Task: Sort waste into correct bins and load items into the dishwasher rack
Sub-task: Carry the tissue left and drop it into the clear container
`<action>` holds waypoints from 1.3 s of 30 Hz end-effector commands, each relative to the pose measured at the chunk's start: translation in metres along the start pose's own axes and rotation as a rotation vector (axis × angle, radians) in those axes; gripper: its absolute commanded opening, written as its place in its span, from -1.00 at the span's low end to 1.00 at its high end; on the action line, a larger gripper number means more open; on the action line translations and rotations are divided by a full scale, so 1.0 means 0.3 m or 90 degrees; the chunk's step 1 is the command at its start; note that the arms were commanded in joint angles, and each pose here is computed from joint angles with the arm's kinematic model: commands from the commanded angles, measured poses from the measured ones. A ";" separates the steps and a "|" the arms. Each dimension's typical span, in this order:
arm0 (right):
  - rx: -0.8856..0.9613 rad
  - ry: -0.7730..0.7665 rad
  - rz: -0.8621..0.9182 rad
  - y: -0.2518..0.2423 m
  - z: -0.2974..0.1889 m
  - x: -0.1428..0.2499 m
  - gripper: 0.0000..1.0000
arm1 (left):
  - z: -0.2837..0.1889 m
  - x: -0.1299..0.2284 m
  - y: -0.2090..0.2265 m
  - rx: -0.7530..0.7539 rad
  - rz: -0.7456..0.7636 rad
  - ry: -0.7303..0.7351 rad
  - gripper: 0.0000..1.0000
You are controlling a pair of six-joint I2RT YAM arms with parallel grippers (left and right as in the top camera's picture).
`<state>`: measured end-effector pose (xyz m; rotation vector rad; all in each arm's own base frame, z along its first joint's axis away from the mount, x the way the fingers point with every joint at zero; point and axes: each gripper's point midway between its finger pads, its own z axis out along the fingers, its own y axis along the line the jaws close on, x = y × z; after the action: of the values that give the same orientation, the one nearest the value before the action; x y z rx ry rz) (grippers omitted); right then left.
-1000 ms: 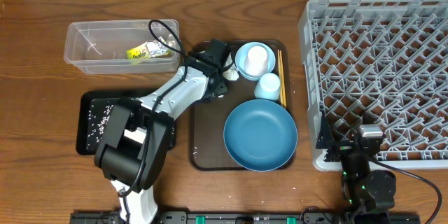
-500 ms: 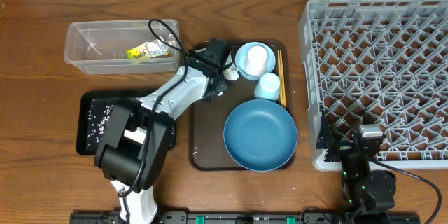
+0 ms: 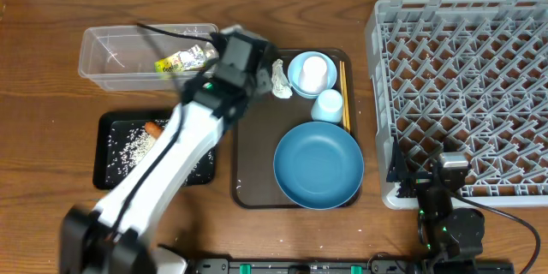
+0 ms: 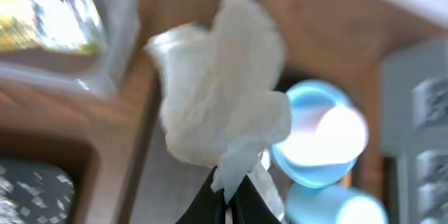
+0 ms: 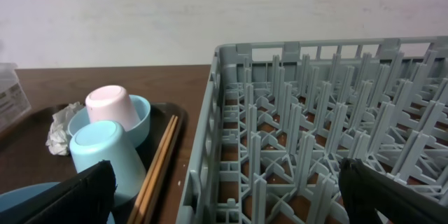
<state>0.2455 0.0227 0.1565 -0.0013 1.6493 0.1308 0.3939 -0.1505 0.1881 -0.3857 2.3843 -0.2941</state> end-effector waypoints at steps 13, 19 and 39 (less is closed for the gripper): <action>-0.015 0.004 -0.010 0.020 0.000 0.007 0.98 | 0.021 -0.313 0.451 -0.206 -0.180 -0.176 -0.84; -0.016 0.004 -0.010 0.020 0.000 0.006 0.98 | 0.130 -0.308 0.622 -0.264 -0.270 -0.165 -0.70; -0.015 0.005 -0.010 0.020 0.000 0.007 0.98 | -0.041 -0.315 0.286 0.067 -0.222 -0.069 0.54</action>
<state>0.2455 0.0227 0.1567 -0.0013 1.6489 0.1308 0.4507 0.0041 0.1917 -0.8981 2.1559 -0.3106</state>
